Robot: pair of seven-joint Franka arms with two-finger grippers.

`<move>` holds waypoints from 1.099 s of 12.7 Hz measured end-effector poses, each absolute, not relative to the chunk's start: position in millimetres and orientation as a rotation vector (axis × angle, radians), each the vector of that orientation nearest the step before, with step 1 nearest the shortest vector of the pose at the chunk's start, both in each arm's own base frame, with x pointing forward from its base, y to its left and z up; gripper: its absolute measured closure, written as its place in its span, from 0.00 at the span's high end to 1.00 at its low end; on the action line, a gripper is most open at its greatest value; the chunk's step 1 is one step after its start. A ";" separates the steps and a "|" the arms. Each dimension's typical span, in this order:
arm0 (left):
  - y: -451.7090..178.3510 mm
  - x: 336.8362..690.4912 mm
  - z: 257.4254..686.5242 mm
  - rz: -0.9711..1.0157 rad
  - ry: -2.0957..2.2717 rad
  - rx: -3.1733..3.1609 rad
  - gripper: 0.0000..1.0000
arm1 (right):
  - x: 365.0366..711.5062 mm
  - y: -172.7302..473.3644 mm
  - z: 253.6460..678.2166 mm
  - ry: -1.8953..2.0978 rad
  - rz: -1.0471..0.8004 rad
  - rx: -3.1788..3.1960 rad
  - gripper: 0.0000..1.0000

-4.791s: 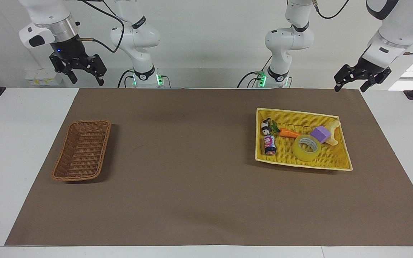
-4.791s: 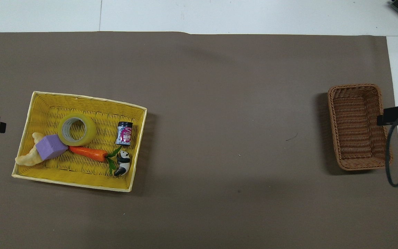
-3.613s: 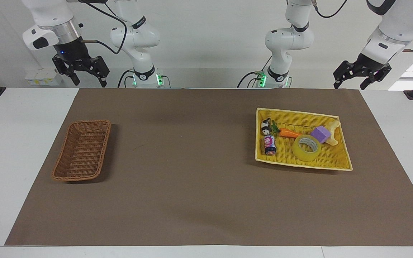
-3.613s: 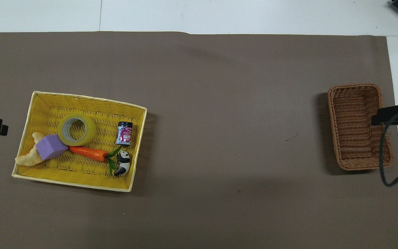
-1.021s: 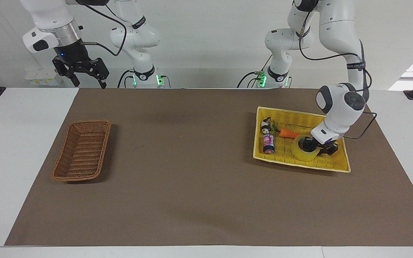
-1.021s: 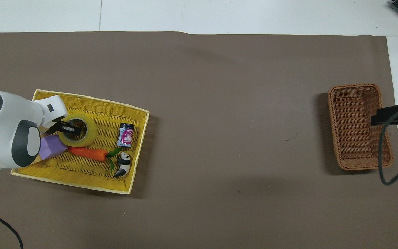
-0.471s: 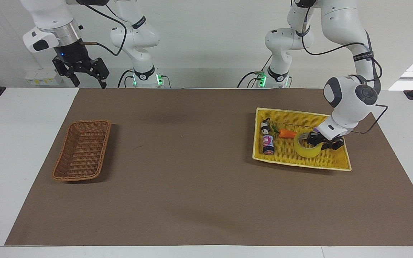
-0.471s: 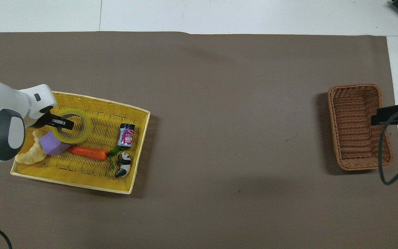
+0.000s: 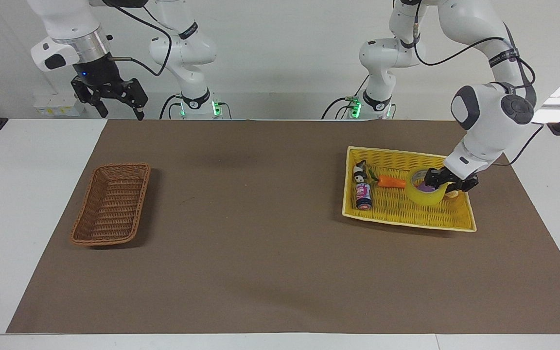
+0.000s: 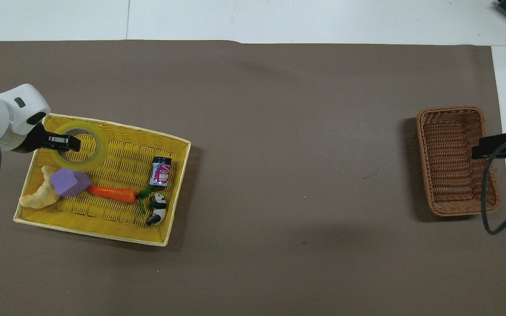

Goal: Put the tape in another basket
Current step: 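Grip the tape roll with the left gripper and lift it, then carry the tape with the left gripper while the right gripper approaches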

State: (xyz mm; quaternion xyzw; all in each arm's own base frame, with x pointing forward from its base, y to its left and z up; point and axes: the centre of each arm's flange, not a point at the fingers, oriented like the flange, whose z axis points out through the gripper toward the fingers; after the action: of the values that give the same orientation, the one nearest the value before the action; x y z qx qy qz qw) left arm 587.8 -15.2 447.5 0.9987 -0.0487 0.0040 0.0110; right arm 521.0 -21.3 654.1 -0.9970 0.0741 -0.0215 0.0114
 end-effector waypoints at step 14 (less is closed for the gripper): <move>-341.6 502.5 484.5 -0.066 0.099 2.683 0.25 | 523.3 74.1 656.1 -0.030 -0.071 -2.702 1.00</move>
State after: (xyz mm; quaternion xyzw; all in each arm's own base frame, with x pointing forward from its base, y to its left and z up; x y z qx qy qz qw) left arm 502.5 -341.6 484.5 0.9732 0.0360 -0.0238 0.2261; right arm 523.3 74.1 656.1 -0.9756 -0.0109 -0.0255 0.2176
